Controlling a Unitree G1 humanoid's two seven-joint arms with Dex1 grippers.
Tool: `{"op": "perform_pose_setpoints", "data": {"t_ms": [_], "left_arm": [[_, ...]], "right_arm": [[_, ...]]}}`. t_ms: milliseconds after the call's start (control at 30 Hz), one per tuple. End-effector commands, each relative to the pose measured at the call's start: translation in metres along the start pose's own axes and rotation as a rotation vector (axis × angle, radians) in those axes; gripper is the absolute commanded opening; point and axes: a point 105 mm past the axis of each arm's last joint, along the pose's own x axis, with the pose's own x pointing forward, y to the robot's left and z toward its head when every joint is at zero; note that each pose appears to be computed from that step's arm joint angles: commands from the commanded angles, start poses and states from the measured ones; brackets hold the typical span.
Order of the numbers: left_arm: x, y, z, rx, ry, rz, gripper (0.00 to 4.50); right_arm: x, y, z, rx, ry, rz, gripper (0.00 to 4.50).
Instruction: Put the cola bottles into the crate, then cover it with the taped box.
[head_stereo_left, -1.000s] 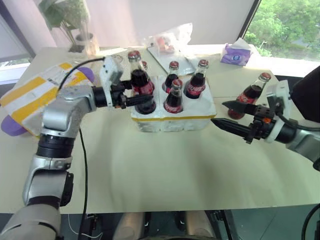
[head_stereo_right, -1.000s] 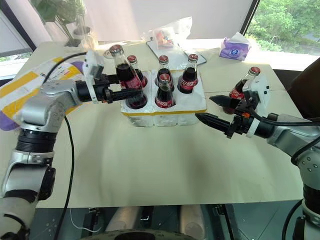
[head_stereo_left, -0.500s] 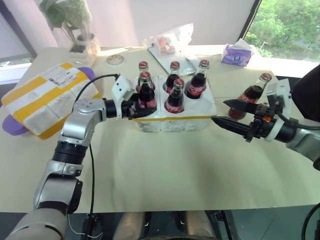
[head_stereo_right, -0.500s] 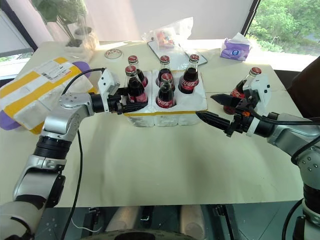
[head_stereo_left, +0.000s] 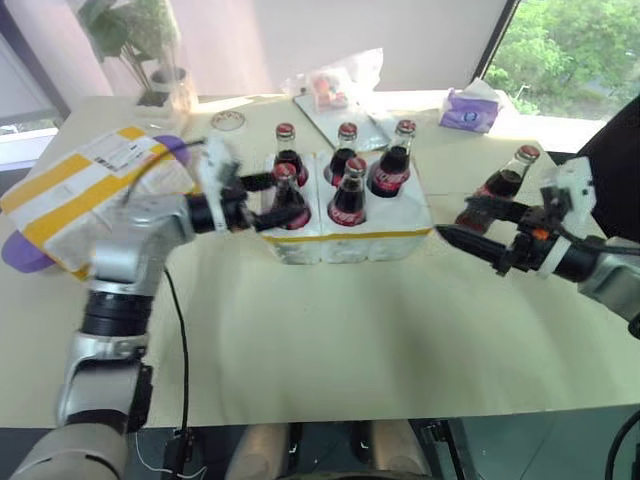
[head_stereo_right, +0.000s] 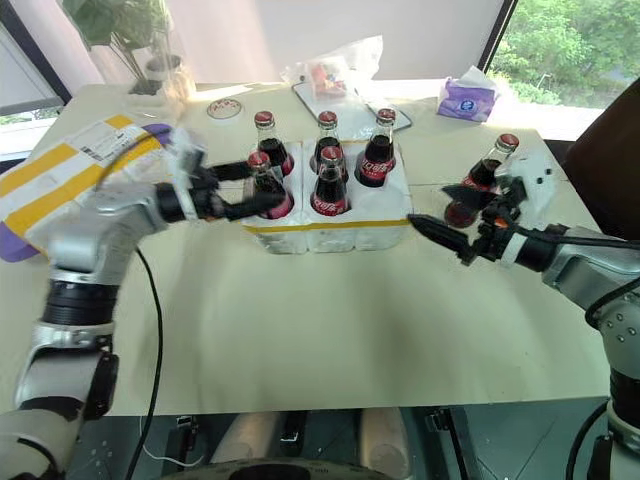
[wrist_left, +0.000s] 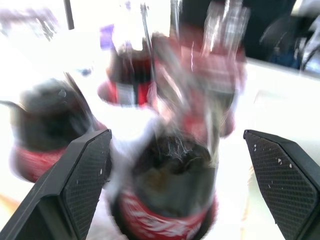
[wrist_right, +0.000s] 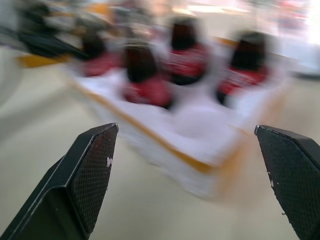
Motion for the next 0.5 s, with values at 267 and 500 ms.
{"op": "perform_pose_setpoints", "data": {"t_ms": [267,500], "left_arm": [[-0.053,-0.05,0.061,0.023,-0.04,-0.126,4.42],[-0.047,-0.061,0.042,0.037,0.031,-0.152,4.42]], "right_arm": [[-0.025,-0.086,-0.031,0.096,-0.024,-0.478,4.5],[-0.004,-0.099,-0.035,0.138,-0.047,-0.47,4.5]]}}
